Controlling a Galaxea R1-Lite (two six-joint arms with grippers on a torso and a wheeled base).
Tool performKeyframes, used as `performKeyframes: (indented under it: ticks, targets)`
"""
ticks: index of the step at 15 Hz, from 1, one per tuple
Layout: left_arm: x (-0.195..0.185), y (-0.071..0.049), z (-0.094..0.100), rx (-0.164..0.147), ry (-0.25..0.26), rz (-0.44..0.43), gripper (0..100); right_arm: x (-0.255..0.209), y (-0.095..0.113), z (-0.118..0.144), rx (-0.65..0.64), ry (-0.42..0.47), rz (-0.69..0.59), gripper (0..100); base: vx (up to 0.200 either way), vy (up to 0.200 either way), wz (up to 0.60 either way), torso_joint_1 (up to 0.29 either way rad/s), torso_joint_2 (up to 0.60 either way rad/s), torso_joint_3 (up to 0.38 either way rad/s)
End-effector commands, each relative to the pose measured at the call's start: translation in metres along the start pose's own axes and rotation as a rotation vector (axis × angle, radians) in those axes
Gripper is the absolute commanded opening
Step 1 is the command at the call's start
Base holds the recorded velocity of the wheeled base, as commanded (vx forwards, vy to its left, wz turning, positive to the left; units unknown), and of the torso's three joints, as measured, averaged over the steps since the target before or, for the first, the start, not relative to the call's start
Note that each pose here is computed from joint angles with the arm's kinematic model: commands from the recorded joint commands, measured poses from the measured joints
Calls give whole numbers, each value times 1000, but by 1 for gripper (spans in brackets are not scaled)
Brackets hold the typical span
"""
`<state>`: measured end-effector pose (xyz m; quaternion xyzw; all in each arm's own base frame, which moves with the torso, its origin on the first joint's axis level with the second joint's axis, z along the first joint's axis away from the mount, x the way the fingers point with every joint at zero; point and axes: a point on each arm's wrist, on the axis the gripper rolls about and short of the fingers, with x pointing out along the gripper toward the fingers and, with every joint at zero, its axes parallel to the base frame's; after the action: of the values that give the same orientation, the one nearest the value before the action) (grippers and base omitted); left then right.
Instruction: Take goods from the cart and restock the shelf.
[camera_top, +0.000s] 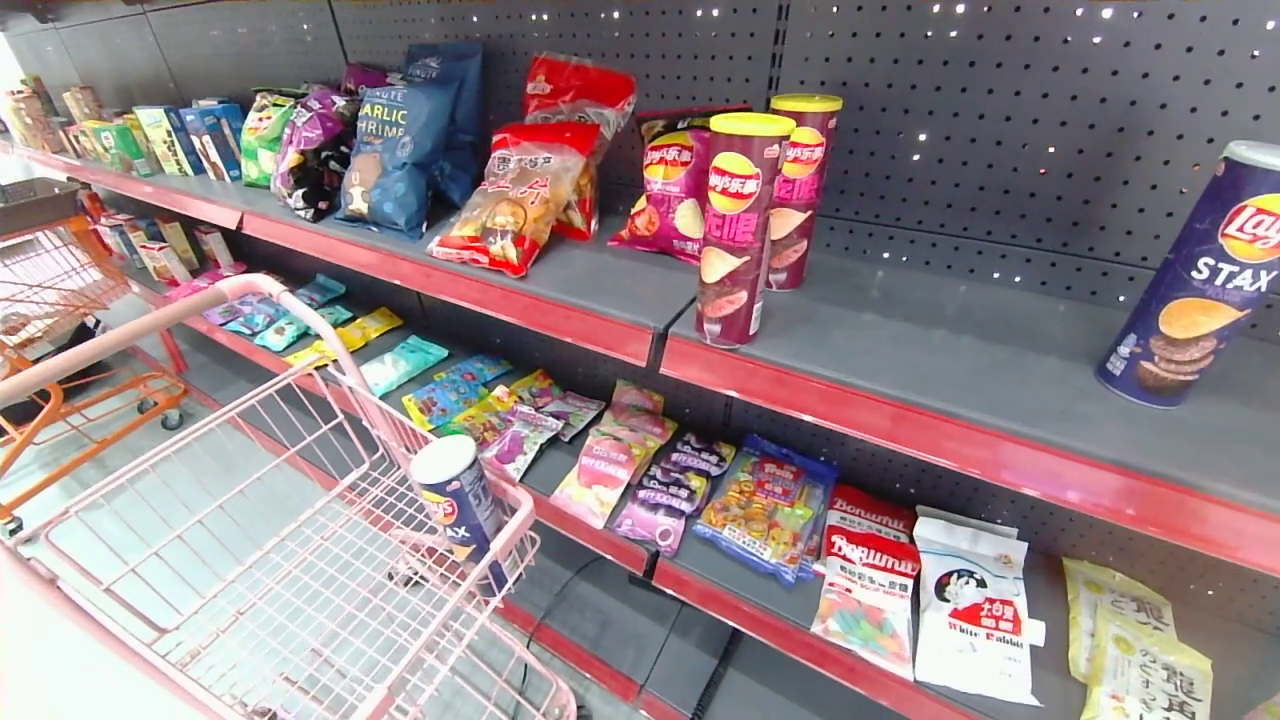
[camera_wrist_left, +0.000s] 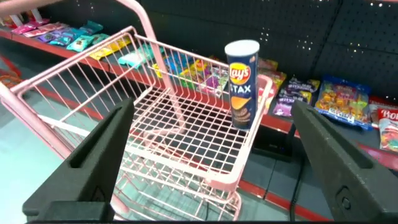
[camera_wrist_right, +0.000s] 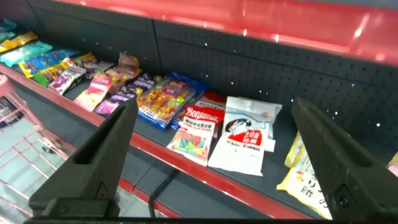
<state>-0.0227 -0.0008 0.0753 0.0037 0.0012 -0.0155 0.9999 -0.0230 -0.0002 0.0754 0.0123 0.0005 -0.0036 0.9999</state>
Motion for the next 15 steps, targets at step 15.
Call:
performKeyframes:
  ticks: [15]
  targets:
    - [160,7,159,-119,198,19,100,0,0,0,-23,2,0,100,0,0,0,-79,232,150]
